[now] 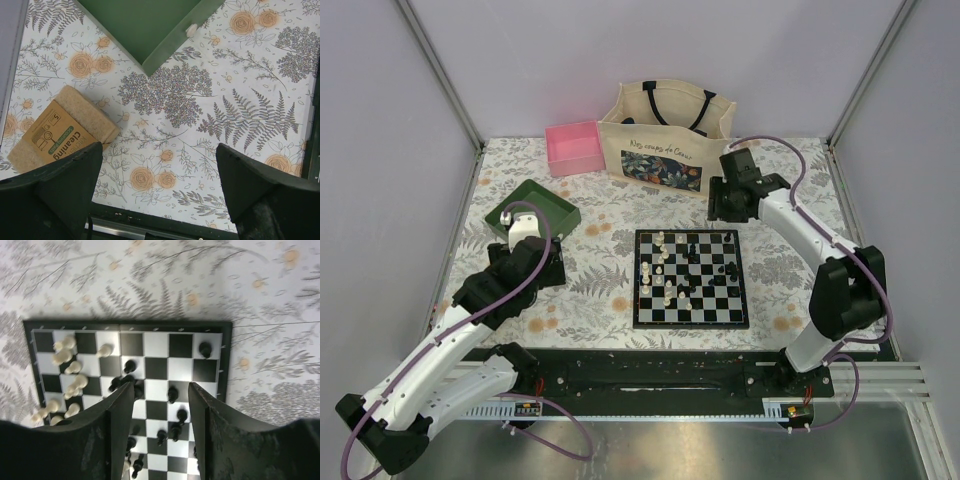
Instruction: Set up the chess pieces on the board
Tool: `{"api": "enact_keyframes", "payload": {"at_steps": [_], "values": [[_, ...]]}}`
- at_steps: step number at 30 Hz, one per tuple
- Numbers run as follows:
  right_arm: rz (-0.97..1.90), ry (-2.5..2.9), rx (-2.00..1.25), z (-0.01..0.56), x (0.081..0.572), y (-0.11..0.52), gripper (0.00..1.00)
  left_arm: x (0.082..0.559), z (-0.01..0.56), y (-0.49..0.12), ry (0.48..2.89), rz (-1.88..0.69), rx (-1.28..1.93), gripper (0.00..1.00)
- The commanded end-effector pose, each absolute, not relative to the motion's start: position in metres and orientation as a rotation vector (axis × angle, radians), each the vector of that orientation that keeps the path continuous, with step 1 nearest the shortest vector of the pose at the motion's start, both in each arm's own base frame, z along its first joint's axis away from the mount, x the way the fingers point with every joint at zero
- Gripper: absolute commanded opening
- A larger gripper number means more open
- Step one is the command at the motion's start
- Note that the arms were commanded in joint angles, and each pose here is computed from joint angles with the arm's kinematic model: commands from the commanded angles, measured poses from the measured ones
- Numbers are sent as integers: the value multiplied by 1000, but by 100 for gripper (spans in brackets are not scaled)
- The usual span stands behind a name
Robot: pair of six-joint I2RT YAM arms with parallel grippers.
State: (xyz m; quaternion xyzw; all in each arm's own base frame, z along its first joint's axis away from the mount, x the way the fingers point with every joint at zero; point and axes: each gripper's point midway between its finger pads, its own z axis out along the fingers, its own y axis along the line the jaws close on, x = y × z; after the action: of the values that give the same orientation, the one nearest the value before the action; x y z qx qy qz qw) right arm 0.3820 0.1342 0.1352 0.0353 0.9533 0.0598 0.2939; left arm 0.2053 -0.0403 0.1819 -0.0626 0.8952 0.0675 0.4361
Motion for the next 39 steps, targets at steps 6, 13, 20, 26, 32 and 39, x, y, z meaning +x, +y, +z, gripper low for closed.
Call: {"api": "enact_keyframes", "payload": {"at_steps": [6,13,20,26,32,39], "values": [[337,2666,-58,99,342,192,57,212,199,-43,2178,131,-175,99],[350,2725,-127,79,333,214,57,211,199,-42,2176,131,-180,99],[317,2752,-139,68,333,216,54,212,198,-43,2182,134,-177,99],[227,2753,-132,63,335,206,40,213,197,-43,2185,136,-174,99],[131,2738,-162,66,335,191,32,212,197,-43,2186,137,-176,99],[132,2744,-184,67,324,186,28,213,197,-43,2188,137,-173,99]]}}
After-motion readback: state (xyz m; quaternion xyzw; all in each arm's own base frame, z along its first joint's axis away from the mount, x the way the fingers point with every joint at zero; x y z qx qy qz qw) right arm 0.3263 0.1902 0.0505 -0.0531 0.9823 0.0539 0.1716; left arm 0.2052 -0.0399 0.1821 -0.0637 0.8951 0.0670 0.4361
